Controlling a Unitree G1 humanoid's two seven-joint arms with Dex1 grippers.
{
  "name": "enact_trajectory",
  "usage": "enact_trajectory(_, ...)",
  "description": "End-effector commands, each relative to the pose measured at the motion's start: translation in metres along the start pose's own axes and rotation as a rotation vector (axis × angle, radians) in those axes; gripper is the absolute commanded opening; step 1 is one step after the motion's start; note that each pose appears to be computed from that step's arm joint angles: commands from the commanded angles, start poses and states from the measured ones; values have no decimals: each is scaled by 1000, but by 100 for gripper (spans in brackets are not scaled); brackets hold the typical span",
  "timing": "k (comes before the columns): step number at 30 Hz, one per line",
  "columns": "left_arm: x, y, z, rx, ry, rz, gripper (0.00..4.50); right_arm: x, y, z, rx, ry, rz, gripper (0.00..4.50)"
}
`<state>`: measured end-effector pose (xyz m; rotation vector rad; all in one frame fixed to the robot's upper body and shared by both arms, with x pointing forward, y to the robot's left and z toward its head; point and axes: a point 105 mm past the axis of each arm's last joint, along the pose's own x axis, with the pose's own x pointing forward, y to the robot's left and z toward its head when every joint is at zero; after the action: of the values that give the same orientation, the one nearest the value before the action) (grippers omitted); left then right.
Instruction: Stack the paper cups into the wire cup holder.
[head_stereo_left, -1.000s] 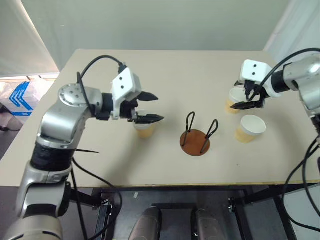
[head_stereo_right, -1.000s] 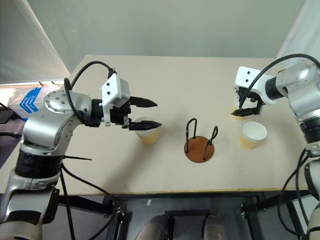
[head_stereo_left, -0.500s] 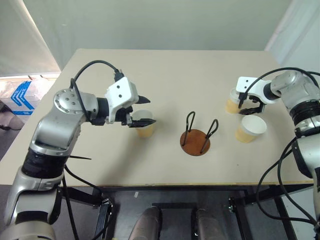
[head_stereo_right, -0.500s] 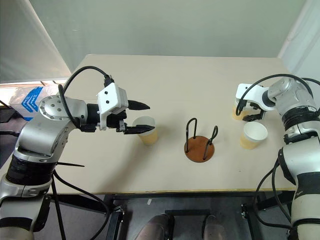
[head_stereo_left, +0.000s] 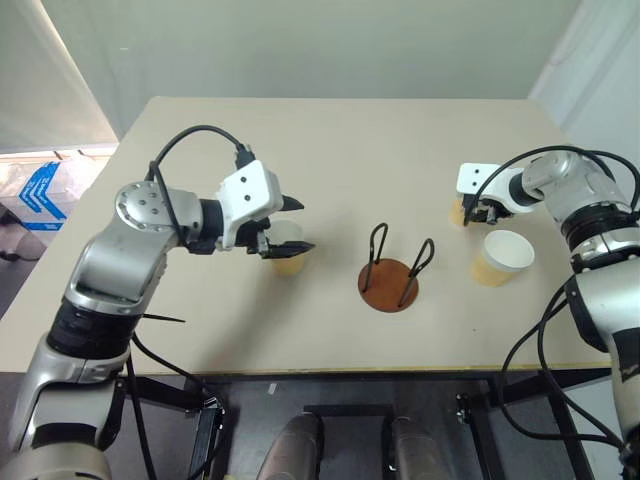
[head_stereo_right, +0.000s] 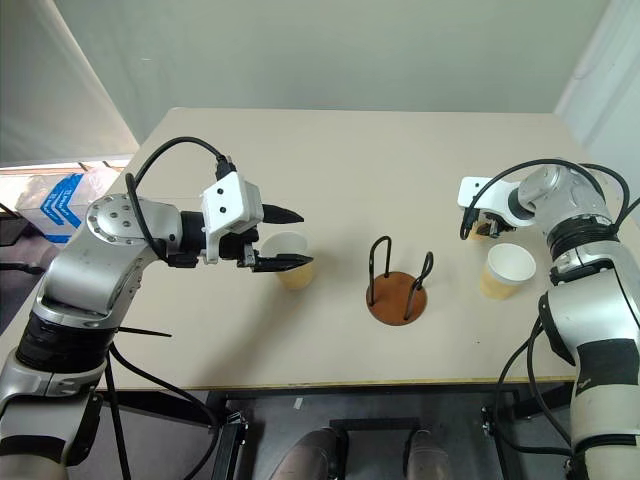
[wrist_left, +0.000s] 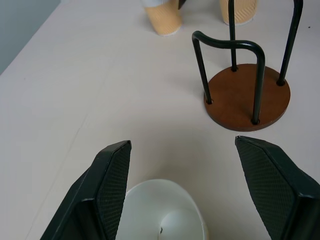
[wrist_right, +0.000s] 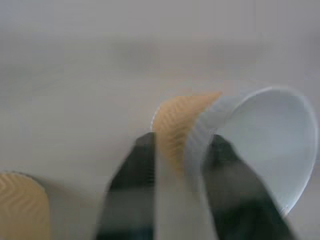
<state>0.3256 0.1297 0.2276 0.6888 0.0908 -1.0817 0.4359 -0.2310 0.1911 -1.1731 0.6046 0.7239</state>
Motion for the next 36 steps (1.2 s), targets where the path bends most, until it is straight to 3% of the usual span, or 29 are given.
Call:
enact_trajectory(1, -3, 1, 5, 40, -5, 9, 366, -18, -15, 17, -34, -74, -34, 7)
enact_trajectory(5, -5, 0, 2, 20, 3, -7, 366, -42, -12, 32, -84, -171, 33, 3)
enact_trajectory(11, -13, -11, 6, -55, -33, -103, 366, -110, 15, 69, -218, -319, 136, 3)
enact_trajectory(18, -18, -16, 42, -72, -212, -214, 366, -172, 61, 127, -304, -498, 212, 3)
enact_trajectory(24, -14, -14, 55, -65, -246, -235, 366, -169, 80, 141, -343, -516, 248, 3)
enact_trajectory(36, -6, -22, 63, -55, -221, -232, 366, -131, 95, 124, -427, -403, 287, 3)
